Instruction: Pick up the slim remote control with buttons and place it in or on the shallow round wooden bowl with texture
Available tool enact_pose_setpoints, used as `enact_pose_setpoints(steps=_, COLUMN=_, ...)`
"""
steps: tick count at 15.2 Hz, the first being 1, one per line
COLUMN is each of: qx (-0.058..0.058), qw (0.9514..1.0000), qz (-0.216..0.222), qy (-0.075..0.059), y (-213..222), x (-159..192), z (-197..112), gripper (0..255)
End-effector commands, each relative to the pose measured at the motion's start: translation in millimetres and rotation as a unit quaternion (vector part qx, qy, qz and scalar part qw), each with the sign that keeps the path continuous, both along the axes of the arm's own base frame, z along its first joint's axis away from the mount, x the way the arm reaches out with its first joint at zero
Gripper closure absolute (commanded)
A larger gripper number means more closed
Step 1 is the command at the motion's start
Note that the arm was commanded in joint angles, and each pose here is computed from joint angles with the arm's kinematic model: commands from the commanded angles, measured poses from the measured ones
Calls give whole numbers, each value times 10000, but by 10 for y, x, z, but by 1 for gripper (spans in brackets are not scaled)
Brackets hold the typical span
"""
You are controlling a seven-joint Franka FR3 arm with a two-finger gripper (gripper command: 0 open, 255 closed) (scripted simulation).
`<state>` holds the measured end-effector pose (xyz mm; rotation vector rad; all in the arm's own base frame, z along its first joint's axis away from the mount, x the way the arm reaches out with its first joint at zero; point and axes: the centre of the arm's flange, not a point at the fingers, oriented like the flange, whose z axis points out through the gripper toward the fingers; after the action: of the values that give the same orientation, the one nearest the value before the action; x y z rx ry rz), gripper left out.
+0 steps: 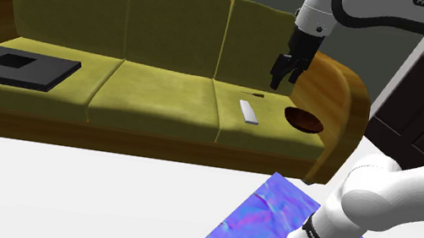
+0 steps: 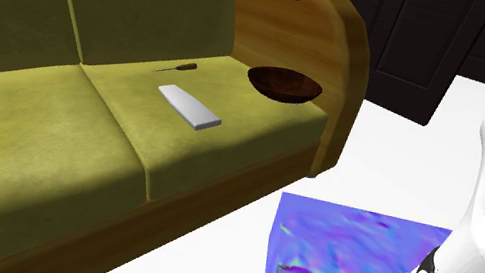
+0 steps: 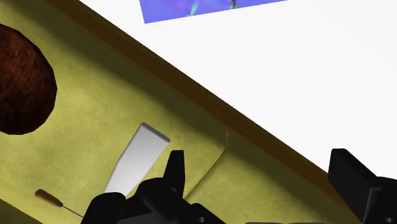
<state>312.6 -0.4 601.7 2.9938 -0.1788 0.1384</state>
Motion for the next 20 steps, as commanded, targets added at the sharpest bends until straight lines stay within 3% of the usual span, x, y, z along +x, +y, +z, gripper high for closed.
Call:
enact_pose_setpoints(steps=1, qx=0, qw=10000, qz=0, qy=0, y=0, x=0, z=0, gripper=0)
enact_pose_setpoints(steps=10, qx=233, qw=9956, qz=-909, qy=57, y=-717, x=801, z=-630, gripper=0)
enact_pose_setpoints(steps=20, qx=489, qw=9803, qz=-1909, qy=119, y=-1632, x=1516, z=-1382, gripper=0)
